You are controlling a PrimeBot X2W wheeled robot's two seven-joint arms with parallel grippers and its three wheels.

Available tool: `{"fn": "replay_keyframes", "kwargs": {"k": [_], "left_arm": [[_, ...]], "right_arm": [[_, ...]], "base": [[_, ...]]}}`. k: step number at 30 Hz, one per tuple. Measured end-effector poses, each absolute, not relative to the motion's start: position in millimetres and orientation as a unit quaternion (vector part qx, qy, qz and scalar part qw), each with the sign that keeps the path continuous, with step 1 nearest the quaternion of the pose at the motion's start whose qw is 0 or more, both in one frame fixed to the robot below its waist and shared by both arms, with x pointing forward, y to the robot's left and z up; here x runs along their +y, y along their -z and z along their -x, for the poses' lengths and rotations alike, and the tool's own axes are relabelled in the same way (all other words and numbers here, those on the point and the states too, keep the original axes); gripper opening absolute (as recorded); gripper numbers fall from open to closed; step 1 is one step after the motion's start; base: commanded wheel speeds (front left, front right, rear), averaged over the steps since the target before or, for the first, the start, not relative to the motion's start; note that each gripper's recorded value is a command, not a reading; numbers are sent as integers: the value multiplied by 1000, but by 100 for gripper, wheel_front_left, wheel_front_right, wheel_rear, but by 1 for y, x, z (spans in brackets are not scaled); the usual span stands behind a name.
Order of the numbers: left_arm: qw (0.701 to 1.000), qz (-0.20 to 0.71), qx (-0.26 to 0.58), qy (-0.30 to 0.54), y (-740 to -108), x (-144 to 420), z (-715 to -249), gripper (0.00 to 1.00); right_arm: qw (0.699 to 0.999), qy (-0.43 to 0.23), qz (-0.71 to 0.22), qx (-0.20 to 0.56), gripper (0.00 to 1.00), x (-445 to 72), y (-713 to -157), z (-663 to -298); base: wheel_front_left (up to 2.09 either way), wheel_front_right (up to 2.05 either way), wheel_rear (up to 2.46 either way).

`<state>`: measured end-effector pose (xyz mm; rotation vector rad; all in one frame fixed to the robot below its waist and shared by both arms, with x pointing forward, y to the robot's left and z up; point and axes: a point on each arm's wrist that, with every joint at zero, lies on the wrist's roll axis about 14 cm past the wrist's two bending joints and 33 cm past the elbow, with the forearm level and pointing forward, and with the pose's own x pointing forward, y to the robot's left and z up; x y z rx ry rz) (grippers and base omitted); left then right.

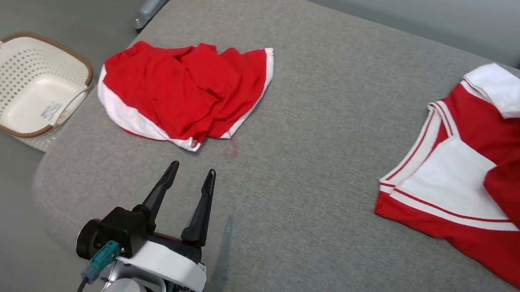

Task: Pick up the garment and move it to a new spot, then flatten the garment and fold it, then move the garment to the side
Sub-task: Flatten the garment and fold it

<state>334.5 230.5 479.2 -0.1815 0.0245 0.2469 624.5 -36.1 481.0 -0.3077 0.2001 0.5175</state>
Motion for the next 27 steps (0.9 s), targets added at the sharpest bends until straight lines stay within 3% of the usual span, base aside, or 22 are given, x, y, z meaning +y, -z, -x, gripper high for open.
{"fn": "replay_keyframes", "kwargs": {"k": [9, 14, 27], "left_arm": [[992, 92, -14, -81, -494, 211, -359, 100], [993, 98, -36, -47, -507, 194, -378, 100], [990, 114, -58, 58, -523, 125, -417, 100]], "right_arm": [[959, -225, 143, 94, 100, -72, -485, -600], [971, -213, 106, 38, 100, -91, -517, -582], [994, -104, 18, -11, 100, -175, -510, -468]], "base": [[0, 0, 0], [0, 0, 0], [0, 0, 0]]}}
